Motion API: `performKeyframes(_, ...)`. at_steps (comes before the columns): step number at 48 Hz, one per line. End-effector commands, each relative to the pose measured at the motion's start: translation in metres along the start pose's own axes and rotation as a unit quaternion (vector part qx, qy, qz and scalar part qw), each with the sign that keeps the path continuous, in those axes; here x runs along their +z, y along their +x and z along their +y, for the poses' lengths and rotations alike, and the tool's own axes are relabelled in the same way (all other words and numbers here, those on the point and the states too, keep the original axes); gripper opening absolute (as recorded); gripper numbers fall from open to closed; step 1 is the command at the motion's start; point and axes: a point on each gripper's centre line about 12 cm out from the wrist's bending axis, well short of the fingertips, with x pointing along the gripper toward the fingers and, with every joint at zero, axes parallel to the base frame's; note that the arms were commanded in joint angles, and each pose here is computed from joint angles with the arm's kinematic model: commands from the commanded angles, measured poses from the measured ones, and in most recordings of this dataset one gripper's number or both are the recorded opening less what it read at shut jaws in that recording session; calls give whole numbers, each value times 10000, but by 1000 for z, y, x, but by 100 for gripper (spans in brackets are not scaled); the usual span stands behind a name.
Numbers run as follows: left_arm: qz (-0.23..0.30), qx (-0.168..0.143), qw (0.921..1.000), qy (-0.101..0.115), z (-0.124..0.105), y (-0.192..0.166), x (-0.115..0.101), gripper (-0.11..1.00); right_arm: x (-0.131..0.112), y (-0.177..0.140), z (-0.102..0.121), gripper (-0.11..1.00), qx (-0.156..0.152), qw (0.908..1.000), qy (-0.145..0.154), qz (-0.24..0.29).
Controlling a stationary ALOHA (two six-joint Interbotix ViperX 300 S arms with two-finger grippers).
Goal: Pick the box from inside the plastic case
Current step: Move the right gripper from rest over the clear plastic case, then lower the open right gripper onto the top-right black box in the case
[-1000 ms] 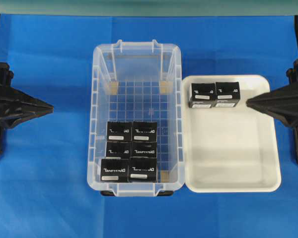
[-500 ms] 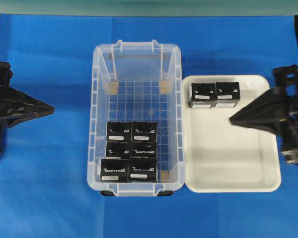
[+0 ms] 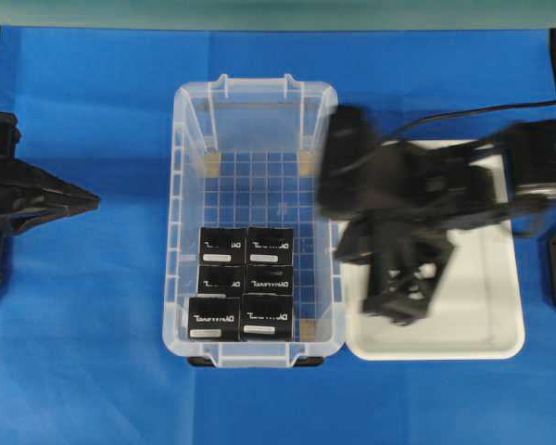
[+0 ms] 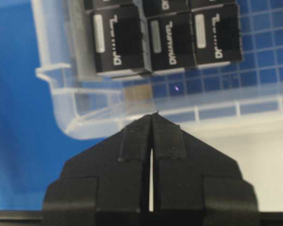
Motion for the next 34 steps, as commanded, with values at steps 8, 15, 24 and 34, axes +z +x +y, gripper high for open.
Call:
performKeyframes(8, -276, 17, 9996, -24, 1, -4, 17, -4, 34, 34, 5, 2, 9, 9940, -686, 853)
performKeyframes(15, -353, 13, 9993, -101, 0, -7, 21, -4, 42, 58, 2, 9, 434, 9900, -572, 1217)
performKeyframes(24, -368, -8, 9990, -238, 0, -9, 20, -4, 48, 83, -8, 44, 1151, 9850, -377, 1232)
performKeyframes(34, -320, -45, 9992, -251, -2, -7, 18, -4, 45, 111, -15, 95, 1193, 9851, -467, 1146)
